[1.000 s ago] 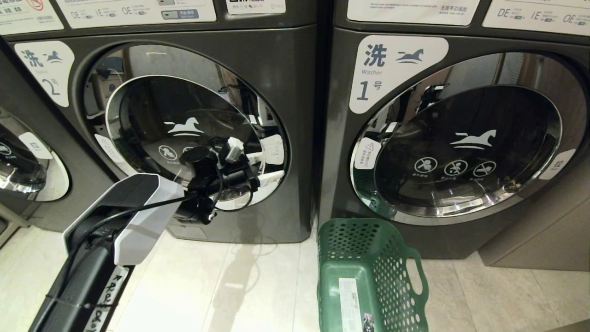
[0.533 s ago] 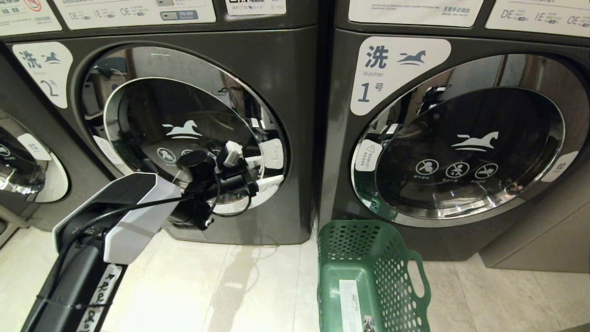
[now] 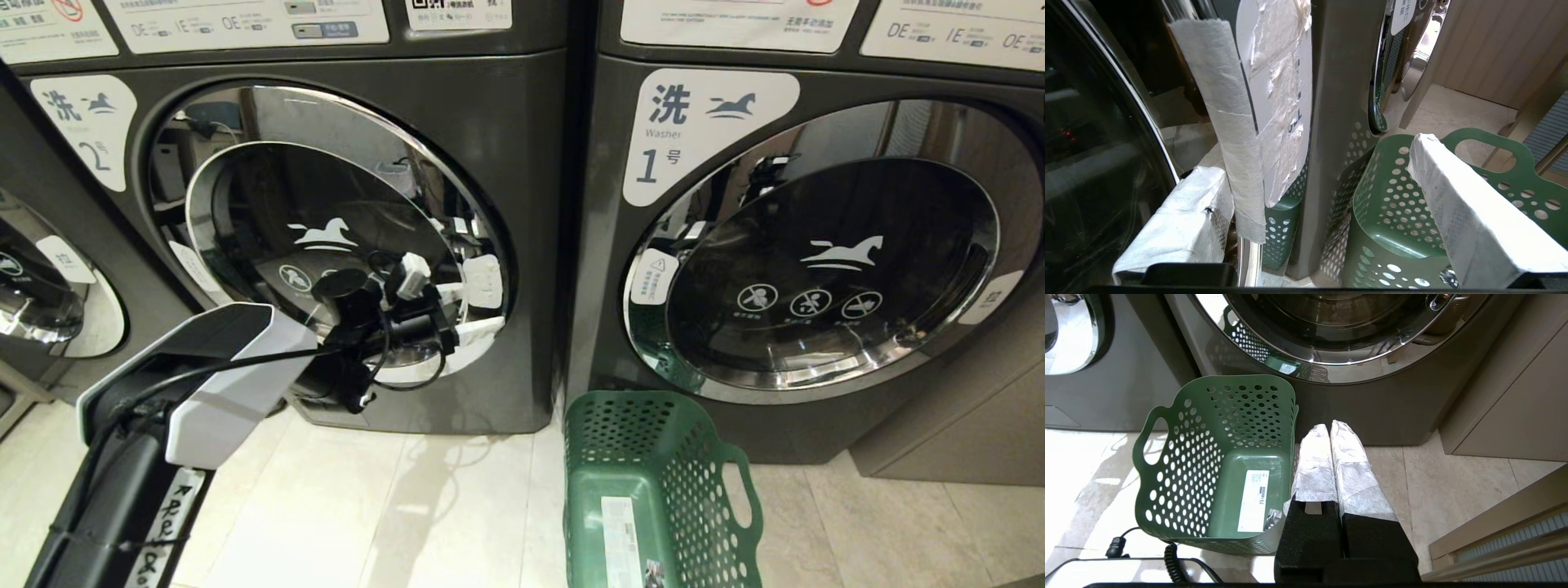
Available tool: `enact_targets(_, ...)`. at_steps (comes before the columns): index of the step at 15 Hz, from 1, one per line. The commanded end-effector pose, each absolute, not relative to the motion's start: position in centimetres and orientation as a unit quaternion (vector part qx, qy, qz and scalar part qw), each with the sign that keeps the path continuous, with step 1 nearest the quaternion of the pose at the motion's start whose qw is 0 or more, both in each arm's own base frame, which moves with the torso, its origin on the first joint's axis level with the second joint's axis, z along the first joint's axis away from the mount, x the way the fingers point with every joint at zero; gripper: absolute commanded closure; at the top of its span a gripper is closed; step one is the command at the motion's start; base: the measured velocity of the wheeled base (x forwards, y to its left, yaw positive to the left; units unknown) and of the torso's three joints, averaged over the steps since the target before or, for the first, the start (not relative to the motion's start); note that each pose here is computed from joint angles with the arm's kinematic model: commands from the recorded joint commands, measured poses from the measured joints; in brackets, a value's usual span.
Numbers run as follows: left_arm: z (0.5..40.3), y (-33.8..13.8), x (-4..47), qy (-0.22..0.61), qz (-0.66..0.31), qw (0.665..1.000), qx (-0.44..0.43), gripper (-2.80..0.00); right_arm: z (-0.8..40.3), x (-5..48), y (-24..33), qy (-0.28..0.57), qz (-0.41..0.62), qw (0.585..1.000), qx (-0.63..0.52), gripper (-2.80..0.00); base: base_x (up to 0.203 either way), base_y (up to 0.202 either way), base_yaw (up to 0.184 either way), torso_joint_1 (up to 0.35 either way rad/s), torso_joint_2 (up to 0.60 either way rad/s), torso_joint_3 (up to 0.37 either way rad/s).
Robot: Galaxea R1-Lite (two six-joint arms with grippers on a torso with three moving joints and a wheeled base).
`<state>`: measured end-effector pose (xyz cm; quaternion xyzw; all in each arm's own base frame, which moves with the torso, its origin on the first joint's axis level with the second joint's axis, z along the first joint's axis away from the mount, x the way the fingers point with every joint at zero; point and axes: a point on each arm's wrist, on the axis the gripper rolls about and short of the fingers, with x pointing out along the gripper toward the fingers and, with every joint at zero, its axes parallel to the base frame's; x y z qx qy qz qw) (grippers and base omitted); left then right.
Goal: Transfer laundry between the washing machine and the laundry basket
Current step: Open the lid of the washing machine
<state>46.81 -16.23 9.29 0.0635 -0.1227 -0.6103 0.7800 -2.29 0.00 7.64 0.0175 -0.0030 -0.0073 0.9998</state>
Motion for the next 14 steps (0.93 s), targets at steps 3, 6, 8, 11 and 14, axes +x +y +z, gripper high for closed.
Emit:
enact_targets(3, 9.6, -16.4, 45.7, -0.119, -0.612, 0.779, 0.064, -2.80, 7.6, -2.3, 0.0, -0.002, -0.007, 1.000, 0.018, 0.00, 0.000, 0.000, 0.000, 0.000, 0.00, 0.000)
enact_targets(6, 9.7, -15.0, 45.6, -0.117, -0.588, 0.797, 0.071, -2.80, 7.6, -2.3, 0.0, -0.002, -0.007, 1.000, 0.018, 0.00, 0.000, 0.000, 0.000, 0.000, 0.00, 0.000)
enact_targets(8, 9.8, -13.7, 45.4, -0.114, -0.575, 0.807, 0.072, -2.80, 7.6, -2.3, 0.0, -0.002, -0.007, 1.000, 0.018, 0.00, 0.000, 0.000, 0.000, 0.000, 0.00, 0.000)
enact_targets(11, 9.3, -12.6, 44.7, -0.106, -0.565, 0.815, 0.070, -2.80, 7.6, -2.3, 0.0, -0.002, -0.006, 1.000, 0.018, 0.00, 0.000, 0.000, 0.000, 0.000, 0.00, 0.000)
enact_targets(14, 9.1, -10.5, 44.7, -0.095, -0.545, 0.830, 0.066, -2.80, 7.6, -2.3, 0.0, -0.002, -0.006, 1.000, 0.018, 0.00, 0.000, 0.000, 0.000, 0.000, 0.00, 0.000)
